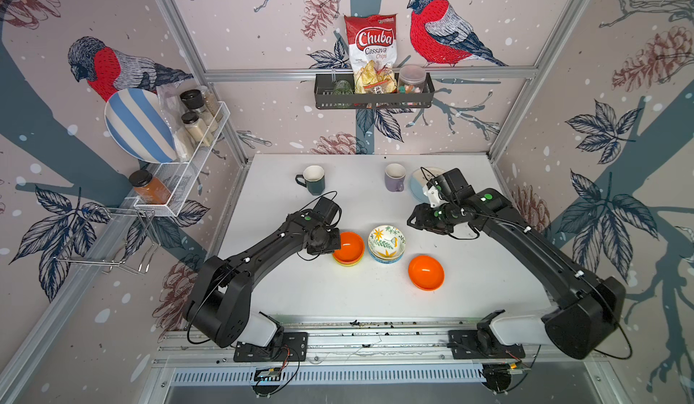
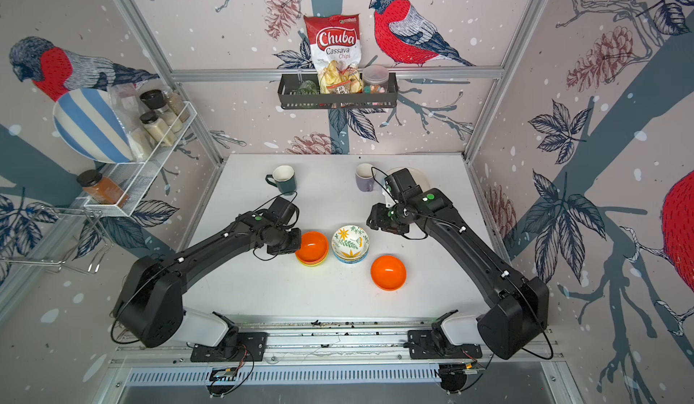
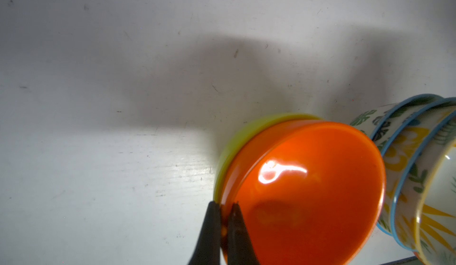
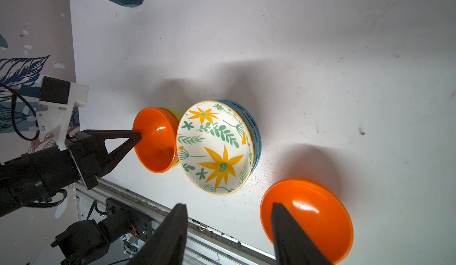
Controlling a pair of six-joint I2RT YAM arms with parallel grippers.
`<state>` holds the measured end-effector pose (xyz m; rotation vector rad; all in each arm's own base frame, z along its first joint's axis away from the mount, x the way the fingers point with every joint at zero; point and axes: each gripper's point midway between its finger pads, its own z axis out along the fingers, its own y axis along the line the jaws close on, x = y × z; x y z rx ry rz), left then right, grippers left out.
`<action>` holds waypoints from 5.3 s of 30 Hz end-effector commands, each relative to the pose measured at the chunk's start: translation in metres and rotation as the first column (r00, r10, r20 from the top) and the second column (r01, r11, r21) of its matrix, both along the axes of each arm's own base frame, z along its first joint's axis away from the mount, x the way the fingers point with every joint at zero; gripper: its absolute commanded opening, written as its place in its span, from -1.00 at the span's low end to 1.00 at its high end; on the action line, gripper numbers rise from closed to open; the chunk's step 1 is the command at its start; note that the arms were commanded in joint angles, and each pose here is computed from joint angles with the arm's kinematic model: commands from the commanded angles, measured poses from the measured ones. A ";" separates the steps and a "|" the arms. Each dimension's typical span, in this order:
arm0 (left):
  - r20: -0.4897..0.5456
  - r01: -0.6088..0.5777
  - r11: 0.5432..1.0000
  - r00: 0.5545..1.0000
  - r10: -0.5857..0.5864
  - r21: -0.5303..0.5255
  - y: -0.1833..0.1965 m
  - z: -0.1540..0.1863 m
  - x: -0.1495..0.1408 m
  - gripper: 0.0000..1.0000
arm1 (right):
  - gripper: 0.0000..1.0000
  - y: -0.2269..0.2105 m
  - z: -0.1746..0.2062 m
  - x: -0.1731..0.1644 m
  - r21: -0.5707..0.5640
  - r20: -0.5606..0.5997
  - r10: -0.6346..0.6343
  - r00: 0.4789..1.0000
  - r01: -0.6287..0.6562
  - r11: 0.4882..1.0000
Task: Stack the bowls
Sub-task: Place the bowl on the bowl, then pick up the bowl from the center of the board.
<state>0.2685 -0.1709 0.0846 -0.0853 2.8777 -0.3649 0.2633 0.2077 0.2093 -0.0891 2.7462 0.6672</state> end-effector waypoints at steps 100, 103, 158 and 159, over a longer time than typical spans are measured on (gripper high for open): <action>0.113 -0.060 0.998 0.992 0.060 -0.007 0.031 0.057 -0.016 -0.39 | 0.14 -0.068 -0.016 0.011 -0.175 0.054 -0.202 0.978 0.208 0.962; 0.128 -0.067 0.997 0.989 0.070 -0.025 0.038 0.064 -0.029 -0.36 | 0.10 -0.082 -0.034 -0.003 -0.219 0.030 -0.241 0.970 0.242 0.945; 0.148 -0.073 0.994 0.985 0.084 -0.079 0.048 0.065 -0.053 -0.28 | -1.00 -0.095 -0.121 -0.075 -0.351 -0.114 -0.255 0.960 0.201 0.915; 0.148 -0.072 0.994 0.985 0.084 -0.081 0.048 0.068 -0.053 -0.27 | -1.00 -0.095 -0.116 -0.074 -0.348 -0.106 -0.253 0.962 0.202 0.915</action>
